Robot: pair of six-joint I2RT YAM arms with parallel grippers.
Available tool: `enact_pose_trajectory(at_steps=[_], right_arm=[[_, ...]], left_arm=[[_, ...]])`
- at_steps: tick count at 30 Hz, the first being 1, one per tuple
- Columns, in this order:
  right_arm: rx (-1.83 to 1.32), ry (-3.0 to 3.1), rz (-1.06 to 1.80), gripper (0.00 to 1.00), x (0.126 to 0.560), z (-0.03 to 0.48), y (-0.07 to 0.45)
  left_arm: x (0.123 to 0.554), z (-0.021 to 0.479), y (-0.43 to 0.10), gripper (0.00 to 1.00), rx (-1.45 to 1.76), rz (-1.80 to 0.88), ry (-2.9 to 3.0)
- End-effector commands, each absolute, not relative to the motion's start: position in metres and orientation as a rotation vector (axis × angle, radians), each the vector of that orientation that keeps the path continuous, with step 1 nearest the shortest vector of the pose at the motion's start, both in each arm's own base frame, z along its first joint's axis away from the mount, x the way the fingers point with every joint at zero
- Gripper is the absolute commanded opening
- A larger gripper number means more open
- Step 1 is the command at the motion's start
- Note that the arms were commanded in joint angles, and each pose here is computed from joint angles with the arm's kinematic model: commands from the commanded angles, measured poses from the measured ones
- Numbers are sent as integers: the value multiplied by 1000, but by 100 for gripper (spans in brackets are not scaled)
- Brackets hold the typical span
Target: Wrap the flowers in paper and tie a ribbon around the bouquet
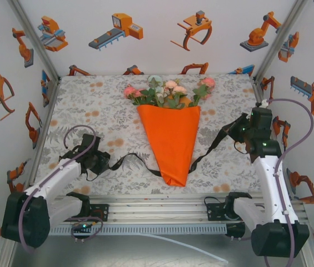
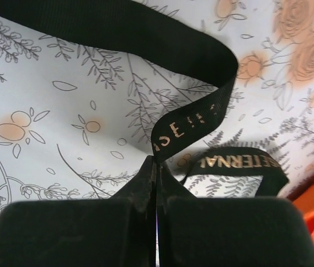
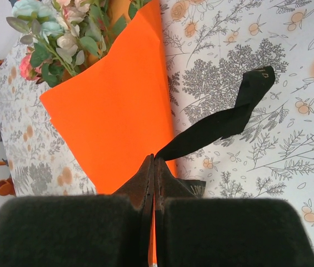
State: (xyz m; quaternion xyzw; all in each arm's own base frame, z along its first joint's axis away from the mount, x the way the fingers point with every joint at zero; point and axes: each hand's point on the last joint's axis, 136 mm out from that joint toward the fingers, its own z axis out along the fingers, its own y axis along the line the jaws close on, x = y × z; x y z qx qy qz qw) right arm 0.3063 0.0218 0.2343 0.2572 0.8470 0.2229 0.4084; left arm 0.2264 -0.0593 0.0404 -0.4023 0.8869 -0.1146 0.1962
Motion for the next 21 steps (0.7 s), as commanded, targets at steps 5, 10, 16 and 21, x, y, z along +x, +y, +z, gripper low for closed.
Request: enact_pose_trajectory(at_steps=[5,10,16,21], right_arm=[[542,2110,520,0,307,252,23],[563,2046,508,0,317,267,18],[663,2003,272,0,346,251,-22],[675,2008,221,0,380,237,-38]], left_arm=[[279,124,-80,0,-893,-495,2297],[312,158,-98,0,-797,-556,2253],[362,161,-88,0,-767,-426,2219],[397,147,-84,0,-805,-433,2226]])
